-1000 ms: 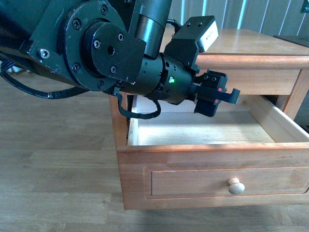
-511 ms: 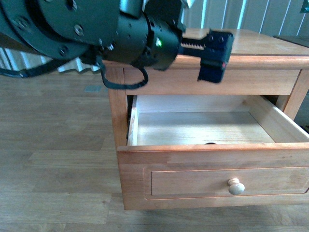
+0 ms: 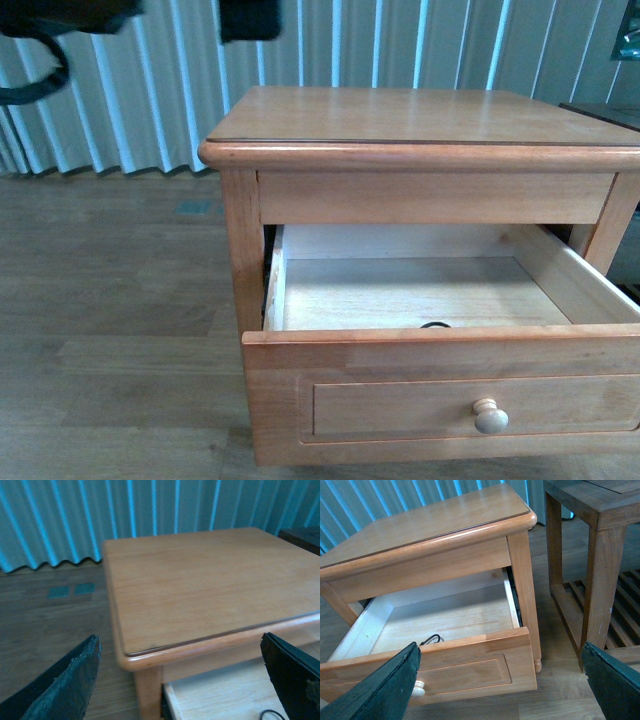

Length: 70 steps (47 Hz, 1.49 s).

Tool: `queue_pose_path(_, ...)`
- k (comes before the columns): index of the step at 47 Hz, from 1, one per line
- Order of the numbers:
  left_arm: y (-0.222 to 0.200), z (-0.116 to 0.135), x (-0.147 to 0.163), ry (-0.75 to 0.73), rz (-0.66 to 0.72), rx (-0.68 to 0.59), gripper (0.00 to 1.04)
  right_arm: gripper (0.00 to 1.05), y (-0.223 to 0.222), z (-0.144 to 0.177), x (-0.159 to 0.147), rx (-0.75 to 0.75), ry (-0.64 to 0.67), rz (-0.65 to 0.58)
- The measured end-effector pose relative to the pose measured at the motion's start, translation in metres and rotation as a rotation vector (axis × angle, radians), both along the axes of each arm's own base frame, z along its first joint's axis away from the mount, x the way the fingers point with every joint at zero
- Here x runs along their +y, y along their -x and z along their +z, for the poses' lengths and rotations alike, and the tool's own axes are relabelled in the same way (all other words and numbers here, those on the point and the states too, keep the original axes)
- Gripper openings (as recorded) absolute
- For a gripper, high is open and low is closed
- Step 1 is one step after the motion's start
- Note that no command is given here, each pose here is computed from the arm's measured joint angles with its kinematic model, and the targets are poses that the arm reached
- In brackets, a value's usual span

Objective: Put charger into drawer

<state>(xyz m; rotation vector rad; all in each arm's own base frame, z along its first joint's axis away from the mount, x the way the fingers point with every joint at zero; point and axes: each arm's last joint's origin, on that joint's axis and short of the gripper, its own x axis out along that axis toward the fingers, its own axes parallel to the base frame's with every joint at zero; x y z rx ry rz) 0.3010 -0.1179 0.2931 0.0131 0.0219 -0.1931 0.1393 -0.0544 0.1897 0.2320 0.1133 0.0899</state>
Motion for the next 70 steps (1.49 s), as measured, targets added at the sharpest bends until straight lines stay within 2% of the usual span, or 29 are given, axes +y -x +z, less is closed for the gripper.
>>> queue_pose_path(5,0.024,0.005,0.018,0.03,0.098,-0.026,0.99,0.96,0.0,0.0,0.0,0.0,0.0,0.0)
queue_pose_path(10,0.056,-0.002,0.037,0.065,0.214,-0.033,0.99,0.96,0.0,0.0,0.0,0.0,0.0,0.0)
queue_pose_path(16,0.098,-0.019,0.055,0.125,0.337,-0.025,0.99,0.96,0.0,0.0,0.0,0.0,0.0,0.0)
queue_pose_path(25,0.13,-0.041,0.071,0.173,0.463,0.021,0.99,0.96,0.0,0.0,0.0,0.0,0.0,0.0)
queue_pose_path(33,0.16,-0.075,0.092,0.251,0.619,0.083,0.99,0.96,0.0,0.0,0.0,0.0,0.0,0.0)
queue_pose_path(45,0.163,-0.075,0.094,0.285,0.609,0.067,0.98,0.96,0.0,0.0,0.0,0.0,0.0,0.0)
queue_pose_path(48,0.164,-0.078,0.098,0.251,0.431,0.028,0.87,0.96,0.0,0.0,0.0,0.0,0.0,0.0)
queue_pose_path(50,0.167,-0.083,0.1,0.169,0.29,0.0,0.77,0.96,0.0,0.0,0.0,0.0,0.0,0.0)
queue_pose_path(53,0.171,-0.089,0.102,0.09,0.193,-0.015,0.61,0.96,0.0,0.0,0.0,0.0,0.0,0.0)
queue_pose_path(62,0.177,-0.101,0.112,0.035,0.164,-0.017,0.26,0.96,0.0,0.0,0.0,0.0,0.0,0.0)
queue_pose_path(67,0.181,-0.106,0.118,0.031,0.199,-0.02,0.07,0.96,0.0,0.0,0.0,0.0,-0.001,0.0)
queue_pose_path(68,0.181,-0.107,0.118,0.032,0.198,-0.02,0.04,0.96,0.0,0.0,0.0,0.0,0.0,0.0)
queue_pose_path(70,0.183,-0.109,0.117,0.028,0.19,-0.021,0.04,0.96,0.0,0.0,0.0,0.0,0.0,0.0)
